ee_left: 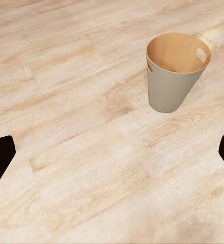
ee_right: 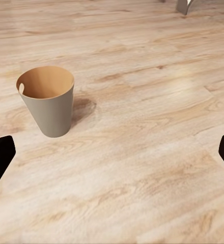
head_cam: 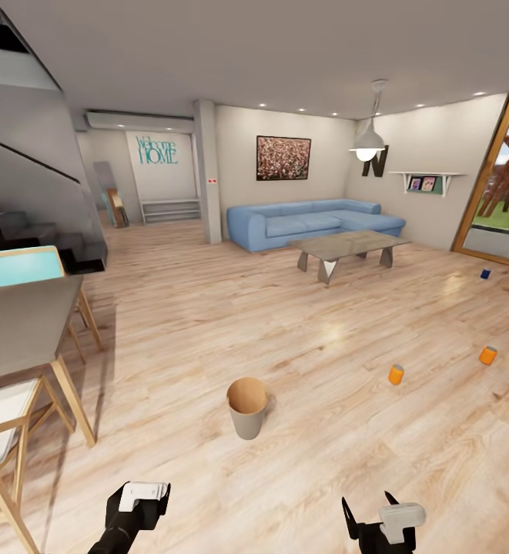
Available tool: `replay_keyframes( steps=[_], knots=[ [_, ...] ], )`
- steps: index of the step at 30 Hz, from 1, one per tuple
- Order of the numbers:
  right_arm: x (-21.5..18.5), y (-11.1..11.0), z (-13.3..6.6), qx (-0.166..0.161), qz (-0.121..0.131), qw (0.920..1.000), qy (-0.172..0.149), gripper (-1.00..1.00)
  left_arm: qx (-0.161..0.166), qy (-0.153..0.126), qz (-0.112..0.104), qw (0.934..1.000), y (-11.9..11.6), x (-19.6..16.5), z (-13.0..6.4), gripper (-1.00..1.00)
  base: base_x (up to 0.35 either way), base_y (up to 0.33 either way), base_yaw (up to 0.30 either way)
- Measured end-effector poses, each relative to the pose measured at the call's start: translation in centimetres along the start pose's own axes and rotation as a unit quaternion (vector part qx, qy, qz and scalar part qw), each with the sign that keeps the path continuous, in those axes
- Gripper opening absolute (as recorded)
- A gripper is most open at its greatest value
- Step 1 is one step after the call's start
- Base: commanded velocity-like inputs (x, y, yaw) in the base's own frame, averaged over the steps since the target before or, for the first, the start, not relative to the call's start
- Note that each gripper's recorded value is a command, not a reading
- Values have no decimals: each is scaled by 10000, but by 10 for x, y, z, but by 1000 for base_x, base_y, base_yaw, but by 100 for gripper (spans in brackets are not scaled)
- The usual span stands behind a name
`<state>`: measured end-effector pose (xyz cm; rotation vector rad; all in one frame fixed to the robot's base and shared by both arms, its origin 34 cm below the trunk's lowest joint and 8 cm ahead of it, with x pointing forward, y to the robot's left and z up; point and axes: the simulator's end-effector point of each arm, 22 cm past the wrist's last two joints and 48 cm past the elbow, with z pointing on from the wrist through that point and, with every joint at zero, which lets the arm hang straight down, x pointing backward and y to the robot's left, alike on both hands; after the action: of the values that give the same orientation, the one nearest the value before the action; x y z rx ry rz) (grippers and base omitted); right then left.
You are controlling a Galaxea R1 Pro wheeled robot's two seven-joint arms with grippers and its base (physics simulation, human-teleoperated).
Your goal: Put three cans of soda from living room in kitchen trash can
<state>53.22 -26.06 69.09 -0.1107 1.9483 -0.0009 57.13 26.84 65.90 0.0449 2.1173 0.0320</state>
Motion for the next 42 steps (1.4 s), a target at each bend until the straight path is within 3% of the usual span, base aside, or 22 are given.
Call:
replay_keyframes(
  steps=[21, 42],
  knots=[
    [0, 0, 0, 0, -1, 10000, -2, 100, 6, 0, 0, 10000, 0, 0, 0, 100, 24, -6, 101],
    [1, 1, 0, -9, 2, 10000, 9, 100, 8, -2, 0, 10000, 0, 1, 0, 100, 192, -63, 17]
  ],
)
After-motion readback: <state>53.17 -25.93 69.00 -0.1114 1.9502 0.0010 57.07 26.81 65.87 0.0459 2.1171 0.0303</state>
